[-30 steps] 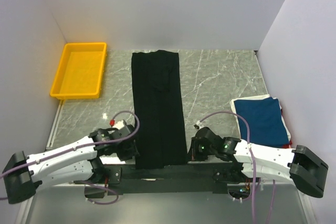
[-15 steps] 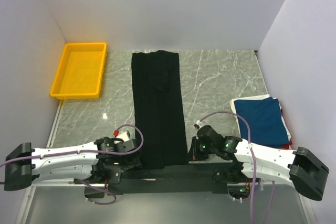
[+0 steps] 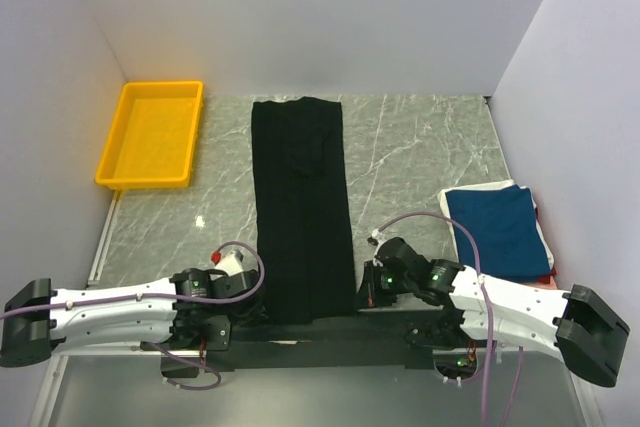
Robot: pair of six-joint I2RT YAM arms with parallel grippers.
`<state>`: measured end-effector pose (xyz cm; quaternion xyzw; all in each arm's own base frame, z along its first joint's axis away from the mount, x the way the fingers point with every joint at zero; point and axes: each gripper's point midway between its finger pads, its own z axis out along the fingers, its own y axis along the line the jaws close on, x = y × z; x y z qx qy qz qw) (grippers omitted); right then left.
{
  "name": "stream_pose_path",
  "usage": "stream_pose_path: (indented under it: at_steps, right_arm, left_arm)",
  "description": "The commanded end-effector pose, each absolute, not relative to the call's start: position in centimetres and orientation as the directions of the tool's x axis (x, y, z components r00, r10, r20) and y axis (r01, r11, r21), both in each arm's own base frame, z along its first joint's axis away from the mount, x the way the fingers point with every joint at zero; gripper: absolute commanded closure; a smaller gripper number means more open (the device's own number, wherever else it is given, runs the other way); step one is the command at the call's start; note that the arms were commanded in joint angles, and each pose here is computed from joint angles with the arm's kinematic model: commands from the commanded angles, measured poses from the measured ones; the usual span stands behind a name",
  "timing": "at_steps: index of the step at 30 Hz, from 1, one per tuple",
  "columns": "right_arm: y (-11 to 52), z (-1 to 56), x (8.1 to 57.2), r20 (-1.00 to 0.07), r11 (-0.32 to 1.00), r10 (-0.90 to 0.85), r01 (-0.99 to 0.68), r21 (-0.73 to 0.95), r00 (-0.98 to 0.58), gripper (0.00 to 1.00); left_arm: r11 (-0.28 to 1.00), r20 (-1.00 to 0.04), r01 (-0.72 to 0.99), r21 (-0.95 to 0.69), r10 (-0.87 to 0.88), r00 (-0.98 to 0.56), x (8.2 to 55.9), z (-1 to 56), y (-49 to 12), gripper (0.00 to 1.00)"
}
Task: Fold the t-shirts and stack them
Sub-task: Fold the tshirt
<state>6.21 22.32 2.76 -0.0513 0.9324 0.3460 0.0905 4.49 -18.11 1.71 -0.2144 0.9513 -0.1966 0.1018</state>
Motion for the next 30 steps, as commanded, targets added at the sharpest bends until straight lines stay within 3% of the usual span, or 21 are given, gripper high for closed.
stream_pose_path:
  at_steps: [1,4,13,21,30]
  right_arm:
    - [22.2,3.1,5.2,-0.181,0.732,-0.072,-0.175,0.658,-0.981,1.00]
    - [22.0,3.2,4.4,-0.161,0.722,-0.089,-0.175,0.669,-0.983,1.00]
    - [21.8,7.0,5.4,-0.258,0.706,-0.091,-0.245,0.665,-0.962,1.00]
    - [21.1,10.6,13.0,-0.359,0.765,-0.011,-0.239,0.599,-0.933,1.00]
    - [24.6,11.4,20.8,-0.384,0.772,0.144,-0.139,0.620,-0.912,1.00]
  left_arm:
    - [0.808,-0.121,-0.373,-0.456,-0.472,-0.874,5.0,2.0,-19.0,0.88]
    - [0.819,-0.122,-0.355,-0.452,-0.451,-0.884,4.6,2.8,-19.2,0.99]
    - [0.816,-0.226,-0.291,-0.500,-0.448,-0.865,6.3,8.2,-18.8,1.00]
    - [0.800,-0.458,-0.180,-0.572,-0.494,-0.739,12.5,13.9,-18.6,1.00]
    - [0.818,-0.581,-0.138,-0.559,-0.505,-0.639,21.9,15.6,-18.7,1.00]
